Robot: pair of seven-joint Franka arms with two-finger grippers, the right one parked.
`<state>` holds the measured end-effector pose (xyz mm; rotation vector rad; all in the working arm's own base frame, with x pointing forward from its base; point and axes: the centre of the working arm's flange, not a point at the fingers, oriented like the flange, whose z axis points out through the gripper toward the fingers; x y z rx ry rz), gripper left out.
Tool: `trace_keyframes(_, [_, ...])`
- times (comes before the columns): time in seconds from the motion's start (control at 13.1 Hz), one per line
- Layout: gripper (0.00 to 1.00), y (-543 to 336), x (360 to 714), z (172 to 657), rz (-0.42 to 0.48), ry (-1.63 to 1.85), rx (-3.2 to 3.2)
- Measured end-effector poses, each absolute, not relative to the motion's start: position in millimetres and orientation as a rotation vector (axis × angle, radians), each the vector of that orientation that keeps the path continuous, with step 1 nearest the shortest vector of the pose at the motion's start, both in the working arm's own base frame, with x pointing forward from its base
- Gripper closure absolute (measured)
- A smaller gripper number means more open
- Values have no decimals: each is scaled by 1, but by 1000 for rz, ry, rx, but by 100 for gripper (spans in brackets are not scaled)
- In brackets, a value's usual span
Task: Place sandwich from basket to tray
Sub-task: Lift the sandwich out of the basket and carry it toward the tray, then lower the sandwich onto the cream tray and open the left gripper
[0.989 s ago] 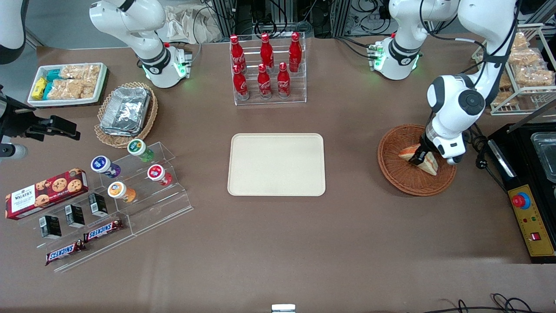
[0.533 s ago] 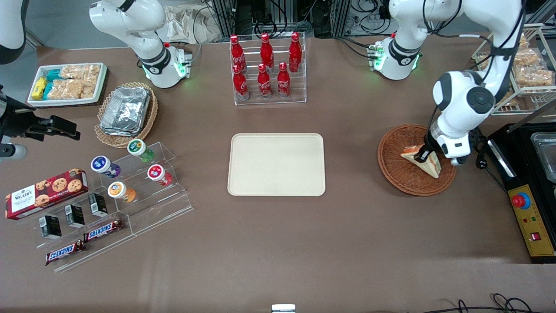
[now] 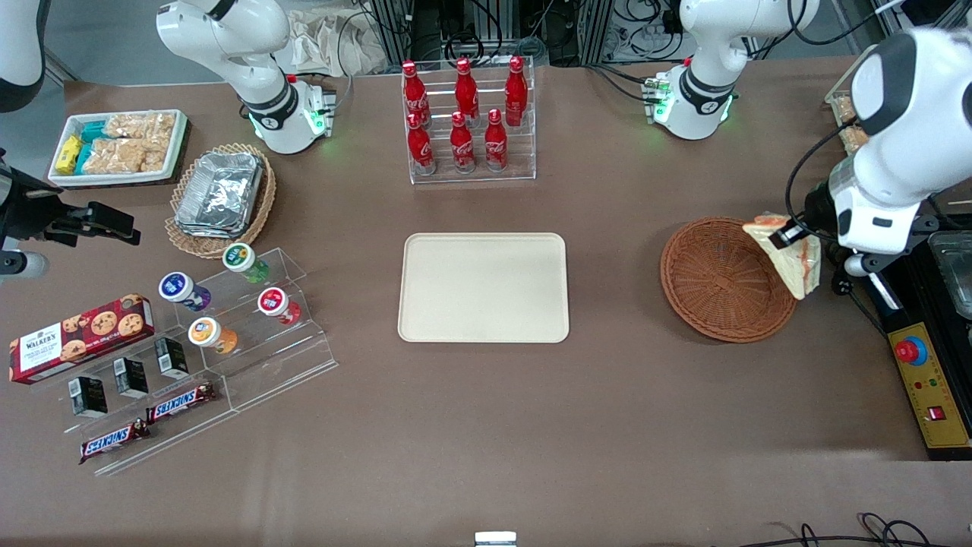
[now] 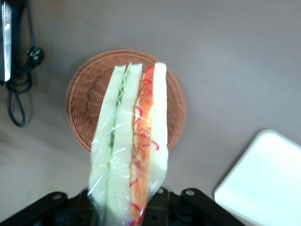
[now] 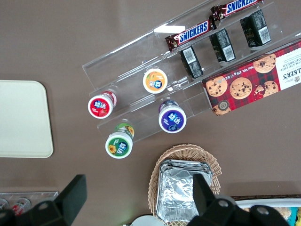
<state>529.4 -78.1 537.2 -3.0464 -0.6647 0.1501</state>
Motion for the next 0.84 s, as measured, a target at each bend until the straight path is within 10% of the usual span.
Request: trace_keyframes(0.84, [79, -347, 530, 456, 117, -141, -3181])
